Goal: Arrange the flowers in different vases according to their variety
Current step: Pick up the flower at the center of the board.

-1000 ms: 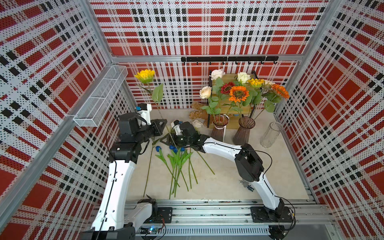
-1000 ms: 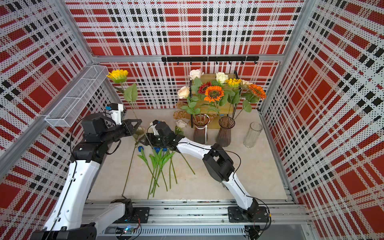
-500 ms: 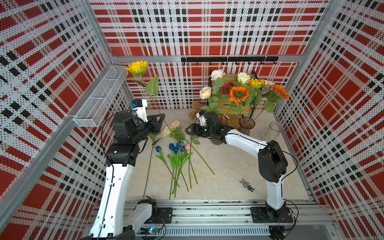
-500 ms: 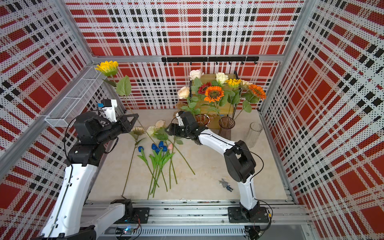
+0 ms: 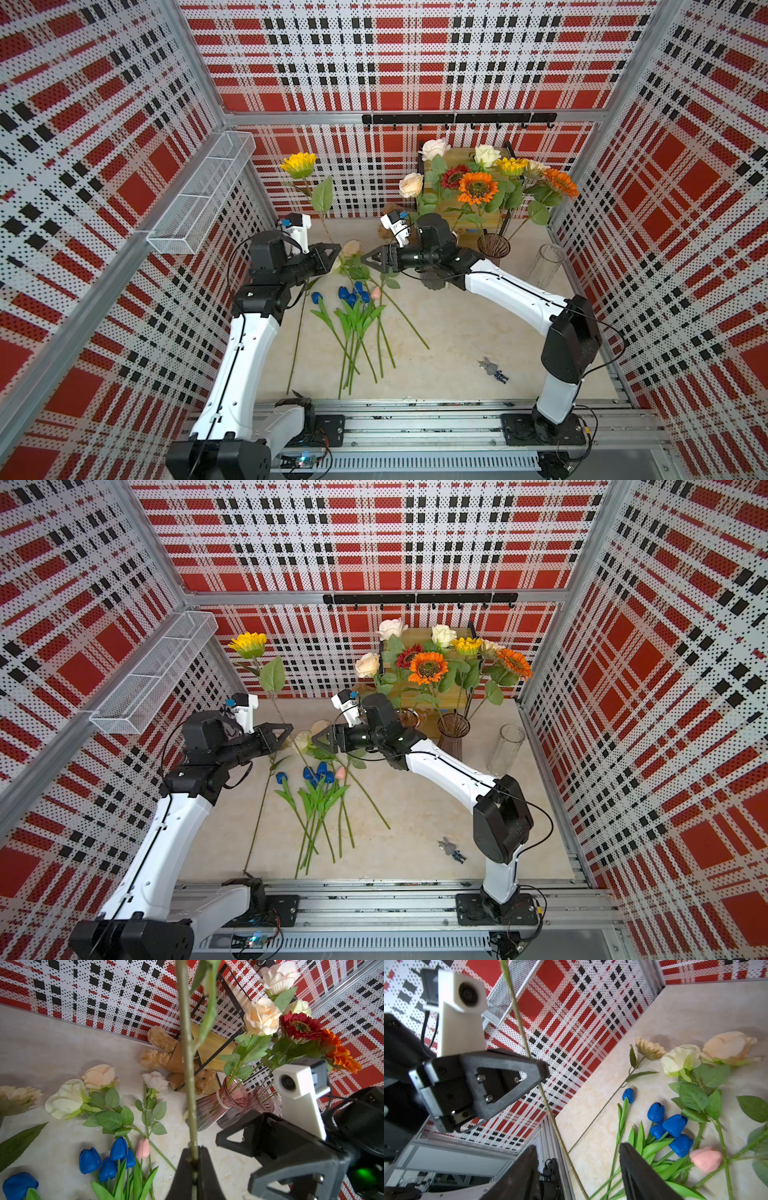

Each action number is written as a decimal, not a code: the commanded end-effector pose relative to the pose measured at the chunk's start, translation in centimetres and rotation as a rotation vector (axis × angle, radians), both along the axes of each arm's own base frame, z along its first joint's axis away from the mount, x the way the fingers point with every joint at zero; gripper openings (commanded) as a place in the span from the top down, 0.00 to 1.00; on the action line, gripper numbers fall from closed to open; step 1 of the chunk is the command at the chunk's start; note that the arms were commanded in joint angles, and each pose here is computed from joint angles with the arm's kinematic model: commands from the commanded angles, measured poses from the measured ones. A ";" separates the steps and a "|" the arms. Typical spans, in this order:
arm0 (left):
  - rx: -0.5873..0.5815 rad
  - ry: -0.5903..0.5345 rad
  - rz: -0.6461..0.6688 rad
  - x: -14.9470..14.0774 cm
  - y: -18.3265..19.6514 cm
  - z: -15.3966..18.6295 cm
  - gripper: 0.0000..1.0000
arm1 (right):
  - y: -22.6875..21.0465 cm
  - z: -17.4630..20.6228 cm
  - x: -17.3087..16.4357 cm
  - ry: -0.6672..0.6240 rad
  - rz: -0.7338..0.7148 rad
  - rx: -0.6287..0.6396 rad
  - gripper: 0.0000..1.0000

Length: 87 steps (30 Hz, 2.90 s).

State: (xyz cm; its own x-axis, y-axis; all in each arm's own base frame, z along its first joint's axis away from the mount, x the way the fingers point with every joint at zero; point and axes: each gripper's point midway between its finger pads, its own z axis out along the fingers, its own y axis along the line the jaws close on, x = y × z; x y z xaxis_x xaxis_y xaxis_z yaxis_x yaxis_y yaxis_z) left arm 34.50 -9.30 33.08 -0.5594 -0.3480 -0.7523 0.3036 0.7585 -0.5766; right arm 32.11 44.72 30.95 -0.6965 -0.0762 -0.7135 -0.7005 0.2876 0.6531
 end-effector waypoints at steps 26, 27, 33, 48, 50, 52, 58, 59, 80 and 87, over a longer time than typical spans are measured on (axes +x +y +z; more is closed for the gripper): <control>-0.012 -0.016 -0.101 -0.2 -4.1 0.5 0.81 | 3.8 0.2 -1.3 -0.041 0.090 0.007 1.00; -0.010 -0.014 -0.097 -0.1 -3.9 0.5 0.73 | 3.7 0.3 -1.3 -0.043 0.089 0.010 1.00; 0.023 0.020 -0.005 0.6 -1.1 -0.2 0.34 | 3.0 1.7 -1.1 -0.076 0.055 0.008 1.00; 0.173 0.520 0.407 -2.1 11.7 -13.2 0.14 | -3.1 9.3 1.7 -0.348 -0.247 -0.065 1.00; 0.191 0.608 0.407 -2.4 12.0 -15.6 0.15 | -3.8 10.6 1.3 -0.384 -0.256 -0.057 1.00; 0.211 0.662 0.421 -2.4 12.7 -17.2 0.15 | -4.7 12.2 0.8 -0.423 -0.271 -0.041 1.00; 0.230 0.772 0.385 -1.6 13.3 -21.2 0.18 | -7.6 15.8 -0.2 -0.527 -0.344 -0.027 1.00; 0.238 0.790 0.382 -1.5 13.4 -22.0 0.19 | -8.1 16.3 -0.3 -0.543 -0.355 -0.030 1.00; 0.478 0.988 0.430 -2.2 17.1 -29.9 0.38 | -16.3 18.5 0.5 -0.605 -0.556 -0.060 1.00; 0.483 0.971 0.443 -1.5 17.3 -30.4 0.61 | -19.5 20.0 0.0 -0.683 -0.665 -0.101 1.00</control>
